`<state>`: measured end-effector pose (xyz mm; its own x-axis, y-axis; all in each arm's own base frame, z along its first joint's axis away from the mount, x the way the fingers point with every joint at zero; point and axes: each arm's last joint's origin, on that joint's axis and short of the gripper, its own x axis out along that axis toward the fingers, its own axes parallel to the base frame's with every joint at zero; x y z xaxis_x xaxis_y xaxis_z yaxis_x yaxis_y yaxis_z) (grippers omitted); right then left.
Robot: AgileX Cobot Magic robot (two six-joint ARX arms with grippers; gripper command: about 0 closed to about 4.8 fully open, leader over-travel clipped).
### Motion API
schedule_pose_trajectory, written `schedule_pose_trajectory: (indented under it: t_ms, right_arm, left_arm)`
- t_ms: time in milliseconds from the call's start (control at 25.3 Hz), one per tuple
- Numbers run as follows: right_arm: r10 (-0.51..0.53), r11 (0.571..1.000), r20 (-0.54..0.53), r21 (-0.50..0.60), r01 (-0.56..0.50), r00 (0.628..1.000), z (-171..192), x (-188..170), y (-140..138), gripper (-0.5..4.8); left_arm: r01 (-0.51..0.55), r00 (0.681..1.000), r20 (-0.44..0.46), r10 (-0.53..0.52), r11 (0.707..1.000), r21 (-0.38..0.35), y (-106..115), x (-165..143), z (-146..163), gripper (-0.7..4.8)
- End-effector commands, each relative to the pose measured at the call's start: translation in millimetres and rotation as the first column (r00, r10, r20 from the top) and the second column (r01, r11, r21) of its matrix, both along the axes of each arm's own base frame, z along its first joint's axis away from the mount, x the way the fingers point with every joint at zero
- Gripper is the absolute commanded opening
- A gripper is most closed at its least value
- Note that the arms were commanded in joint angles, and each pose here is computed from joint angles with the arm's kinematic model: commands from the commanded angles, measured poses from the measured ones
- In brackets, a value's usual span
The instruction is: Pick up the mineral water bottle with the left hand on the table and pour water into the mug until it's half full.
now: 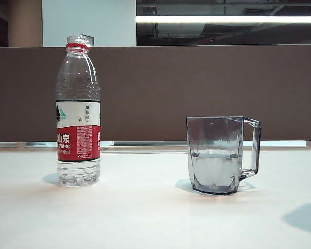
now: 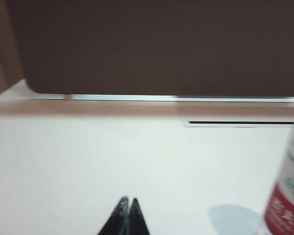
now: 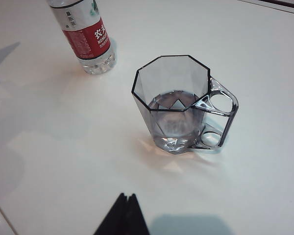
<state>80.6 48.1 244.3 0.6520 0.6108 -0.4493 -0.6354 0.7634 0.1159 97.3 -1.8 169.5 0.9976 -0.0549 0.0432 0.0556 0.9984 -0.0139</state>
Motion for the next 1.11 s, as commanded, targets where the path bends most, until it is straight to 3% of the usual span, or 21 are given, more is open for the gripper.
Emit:
schedule_pose_trajectory:
  t_ms: [40,594,633,712,792,910,950,989,1108]
  right_arm:
    - [0.003,1.0,0.022,0.009,-0.004,1.0,4,0,0,-0.01]
    - [0.002,1.0,0.024,0.01,-0.003,1.0,3,0,0,-0.01]
    - [-0.012,1.0,0.031,0.006,0.012,0.999,2,1,0,-0.01]
    - [-0.16,0.986,0.095,-0.034,0.164,0.983,-10,8,-2,-0.01]
    - [-0.314,0.947,0.214,-0.002,0.321,0.925,-21,15,-7,-0.01]
    - [-0.39,0.921,0.352,0.131,0.368,0.851,-24,20,-10,-0.01]
    - [-0.431,0.902,0.44,0.204,0.379,0.788,-24,22,-14,-0.01]
    - [-0.444,0.894,0.535,0.209,0.397,0.719,-24,22,-18,-0.01]
    - [-0.464,0.872,0.628,0.199,0.448,0.624,-26,21,-26,-0.01]
  left_arm:
    - [-0.013,1.0,0.01,0.013,1.0,0.002,3,0,2,-0.05]
    - [-0.037,0.999,0.002,0.037,0.999,0.001,3,0,1,-0.05]
    - [-0.037,0.999,0.002,0.037,0.999,0.001,3,0,1,-0.05]
    - [-0.037,0.999,0.002,0.037,0.999,0.001,3,0,1,-0.05]
    - [-0.037,0.999,0.002,0.037,0.999,0.001,3,0,1,-0.05]
    - [-0.037,0.999,0.002,0.037,0.999,0.001,3,0,1,-0.05]
    - [-0.036,0.999,0.002,0.036,0.999,0.001,3,0,1,-0.05]
    - [-0.037,0.999,0.002,0.037,0.999,0.001,3,0,1,-0.05]
    - [-0.037,0.999,0.002,0.037,0.999,0.001,3,0,1,-0.05]
